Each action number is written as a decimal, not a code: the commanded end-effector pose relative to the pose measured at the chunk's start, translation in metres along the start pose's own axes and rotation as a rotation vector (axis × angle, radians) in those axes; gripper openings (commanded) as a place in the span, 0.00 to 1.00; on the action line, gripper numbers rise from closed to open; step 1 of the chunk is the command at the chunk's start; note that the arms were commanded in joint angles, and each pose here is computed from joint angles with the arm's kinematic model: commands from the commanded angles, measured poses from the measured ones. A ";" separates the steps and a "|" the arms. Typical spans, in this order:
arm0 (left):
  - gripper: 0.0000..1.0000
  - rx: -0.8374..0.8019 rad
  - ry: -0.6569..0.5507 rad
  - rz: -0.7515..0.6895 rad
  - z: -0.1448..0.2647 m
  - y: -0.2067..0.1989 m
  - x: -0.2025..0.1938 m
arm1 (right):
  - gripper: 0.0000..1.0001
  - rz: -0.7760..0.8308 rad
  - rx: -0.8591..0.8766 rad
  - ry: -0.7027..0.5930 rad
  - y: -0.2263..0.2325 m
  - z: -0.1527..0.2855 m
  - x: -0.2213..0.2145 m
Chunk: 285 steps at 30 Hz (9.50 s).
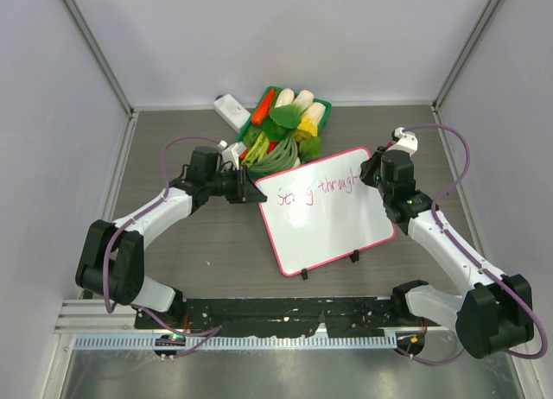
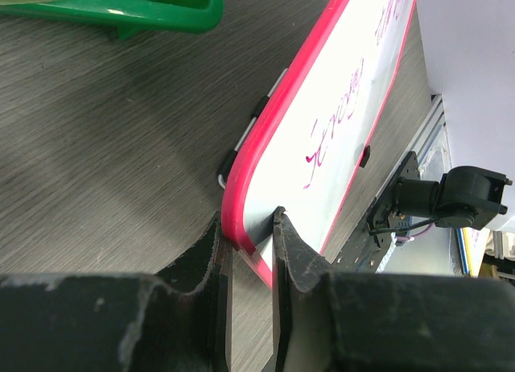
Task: Write a sentence on the whiteboard
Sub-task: Write with the whiteboard marker on the whiteboard.
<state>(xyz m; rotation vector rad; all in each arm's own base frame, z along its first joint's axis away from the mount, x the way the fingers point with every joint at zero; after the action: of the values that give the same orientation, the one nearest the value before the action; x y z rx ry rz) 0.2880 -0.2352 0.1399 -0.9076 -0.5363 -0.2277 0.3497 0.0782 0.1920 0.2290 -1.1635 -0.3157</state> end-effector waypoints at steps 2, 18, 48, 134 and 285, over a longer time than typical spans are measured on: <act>0.00 0.146 0.022 -0.121 -0.005 0.031 -0.009 | 0.01 -0.002 -0.023 -0.043 -0.004 0.004 0.011; 0.00 0.147 0.020 -0.122 -0.005 0.030 -0.008 | 0.01 0.006 -0.005 0.003 -0.010 0.015 -0.009; 0.01 0.148 0.003 -0.131 -0.002 0.023 -0.001 | 0.02 0.004 0.301 -0.096 0.039 0.080 0.033; 0.00 0.016 -0.045 0.097 0.003 0.031 -0.029 | 0.01 0.139 0.599 -0.003 0.206 0.093 -0.097; 0.00 0.021 -0.032 0.081 0.005 0.029 -0.027 | 0.01 0.161 0.383 0.063 0.164 0.066 -0.111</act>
<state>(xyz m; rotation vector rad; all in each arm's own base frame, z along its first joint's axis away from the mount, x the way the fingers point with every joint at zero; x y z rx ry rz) 0.2614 -0.2308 0.1296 -1.0541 -0.4653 -0.1404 0.2728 0.2759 0.1824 0.4729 -1.1800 0.0709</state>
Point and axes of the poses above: each gripper's point midway between its finger pads, its own z axis back along the fingers, its own y axis along the line the jaws close on, x = y × z, the point moved 1 cm from there along z, back along the fingers
